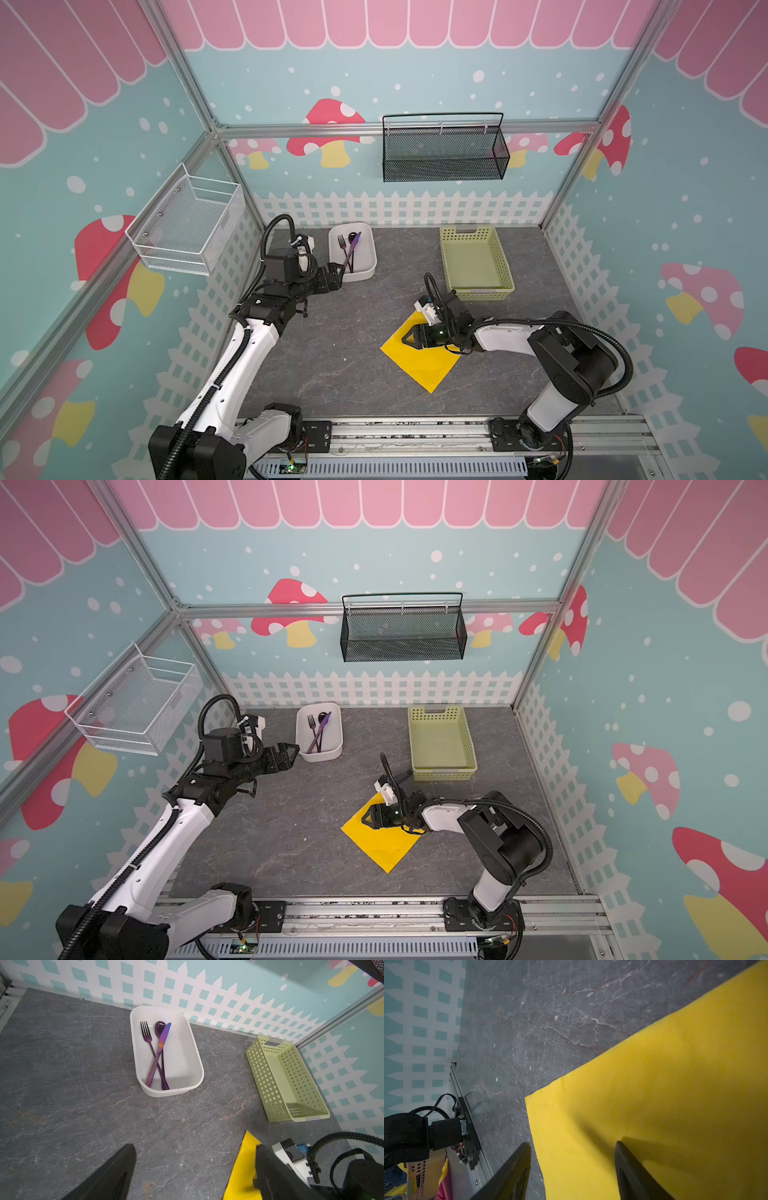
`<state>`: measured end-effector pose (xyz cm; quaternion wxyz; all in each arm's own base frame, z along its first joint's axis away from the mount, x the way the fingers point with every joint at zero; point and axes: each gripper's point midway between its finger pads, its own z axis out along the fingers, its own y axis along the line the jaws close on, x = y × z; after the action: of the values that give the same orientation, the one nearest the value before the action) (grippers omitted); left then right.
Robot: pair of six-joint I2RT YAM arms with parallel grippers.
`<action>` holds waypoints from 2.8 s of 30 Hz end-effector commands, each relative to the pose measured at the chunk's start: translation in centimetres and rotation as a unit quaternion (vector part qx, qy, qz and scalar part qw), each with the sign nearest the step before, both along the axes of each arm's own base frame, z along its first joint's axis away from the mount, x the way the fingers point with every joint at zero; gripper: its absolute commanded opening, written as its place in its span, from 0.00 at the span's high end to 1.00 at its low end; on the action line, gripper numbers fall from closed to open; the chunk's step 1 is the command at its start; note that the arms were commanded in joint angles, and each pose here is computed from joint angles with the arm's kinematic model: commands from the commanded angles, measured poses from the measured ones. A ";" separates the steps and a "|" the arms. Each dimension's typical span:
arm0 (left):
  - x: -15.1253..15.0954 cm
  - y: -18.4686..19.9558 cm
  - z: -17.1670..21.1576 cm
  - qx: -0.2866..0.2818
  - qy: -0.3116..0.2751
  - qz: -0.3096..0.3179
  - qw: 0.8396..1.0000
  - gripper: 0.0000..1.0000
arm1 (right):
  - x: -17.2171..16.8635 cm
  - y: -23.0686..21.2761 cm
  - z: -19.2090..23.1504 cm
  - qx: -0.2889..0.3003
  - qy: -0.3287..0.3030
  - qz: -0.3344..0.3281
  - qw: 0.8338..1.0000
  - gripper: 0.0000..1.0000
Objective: Place the utensils on the paper napkin and roll it up
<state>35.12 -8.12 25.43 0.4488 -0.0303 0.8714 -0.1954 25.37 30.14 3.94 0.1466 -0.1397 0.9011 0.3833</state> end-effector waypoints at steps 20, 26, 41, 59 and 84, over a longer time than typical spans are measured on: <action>1.0 -1.5 -4.4 0.018 0.072 -0.009 0.997 0.13 | 4.2 0.5 9.6 0.051 -0.096 -0.095 0.989 0.35; 3.6 -3.7 -5.2 0.011 0.104 -0.018 0.994 0.16 | 5.3 -2.0 12.2 0.050 -0.132 -0.112 0.984 0.35; 14.3 -10.1 -10.5 0.038 0.215 -0.072 0.973 0.25 | 6.1 -6.4 12.5 0.048 -0.140 -0.127 0.981 0.35; 12.6 -13.6 -17.0 0.028 0.322 -0.130 0.937 0.25 | 5.2 -7.3 12.0 0.050 -0.138 -0.131 0.981 0.34; 8.1 -15.4 -13.5 0.051 0.306 -0.141 0.940 0.26 | 5.3 -7.0 11.9 0.050 -0.136 -0.119 0.982 0.34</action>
<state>42.25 -23.87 8.85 0.0913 0.0591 0.9744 -0.1966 30.56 23.24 16.00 0.3200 -0.0705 0.8618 0.3872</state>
